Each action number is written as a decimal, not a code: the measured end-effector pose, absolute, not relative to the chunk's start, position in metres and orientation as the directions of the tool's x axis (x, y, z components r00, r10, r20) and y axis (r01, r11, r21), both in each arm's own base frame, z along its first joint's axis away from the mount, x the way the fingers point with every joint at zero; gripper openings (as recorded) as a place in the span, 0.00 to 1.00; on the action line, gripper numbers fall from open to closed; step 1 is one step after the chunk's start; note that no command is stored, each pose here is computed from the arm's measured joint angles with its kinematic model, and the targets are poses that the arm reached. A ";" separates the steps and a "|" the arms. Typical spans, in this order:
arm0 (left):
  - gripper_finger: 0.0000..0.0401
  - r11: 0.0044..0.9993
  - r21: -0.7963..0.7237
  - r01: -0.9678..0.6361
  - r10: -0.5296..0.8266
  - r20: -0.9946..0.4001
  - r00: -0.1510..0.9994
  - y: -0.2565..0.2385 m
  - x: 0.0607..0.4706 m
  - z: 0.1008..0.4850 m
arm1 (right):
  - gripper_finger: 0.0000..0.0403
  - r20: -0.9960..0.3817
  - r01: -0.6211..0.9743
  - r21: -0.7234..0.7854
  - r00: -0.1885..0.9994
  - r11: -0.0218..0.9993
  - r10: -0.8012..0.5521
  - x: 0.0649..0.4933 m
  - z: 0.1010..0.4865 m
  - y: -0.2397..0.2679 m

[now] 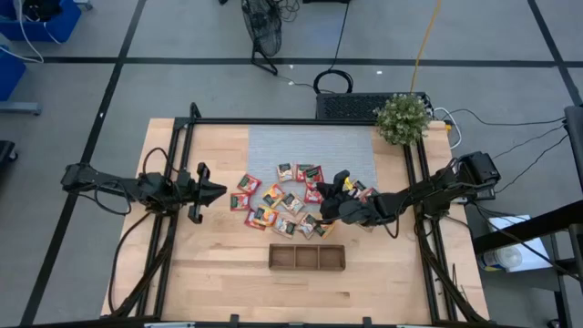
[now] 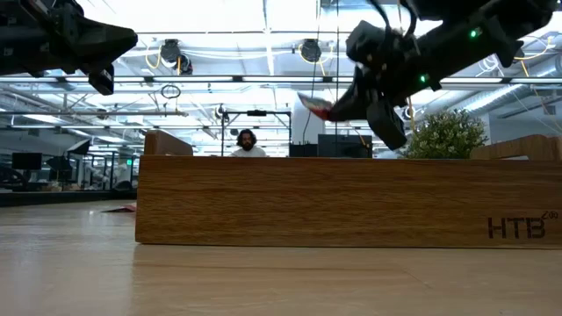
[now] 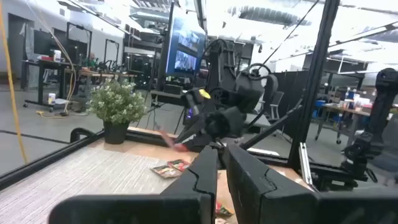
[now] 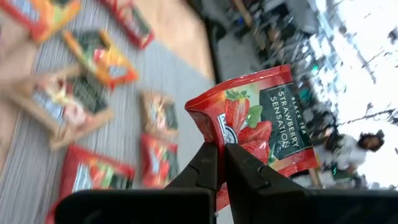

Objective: Pick & Place Tea
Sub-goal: Put the red tea bag into the left section of the wooden organizer

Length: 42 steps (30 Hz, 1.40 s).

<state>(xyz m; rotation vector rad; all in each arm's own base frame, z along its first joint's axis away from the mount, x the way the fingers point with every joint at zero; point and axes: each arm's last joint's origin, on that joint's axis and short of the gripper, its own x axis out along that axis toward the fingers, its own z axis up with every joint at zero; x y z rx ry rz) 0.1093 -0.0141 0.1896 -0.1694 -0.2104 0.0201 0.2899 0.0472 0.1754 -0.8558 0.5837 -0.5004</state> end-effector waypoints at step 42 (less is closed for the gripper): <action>0.56 0.889 -0.264 -0.374 0.342 -0.158 0.926 0.013 0.290 0.233 | 0.01 -0.030 0.199 -0.898 0.862 0.393 -0.506 0.321 0.165 0.022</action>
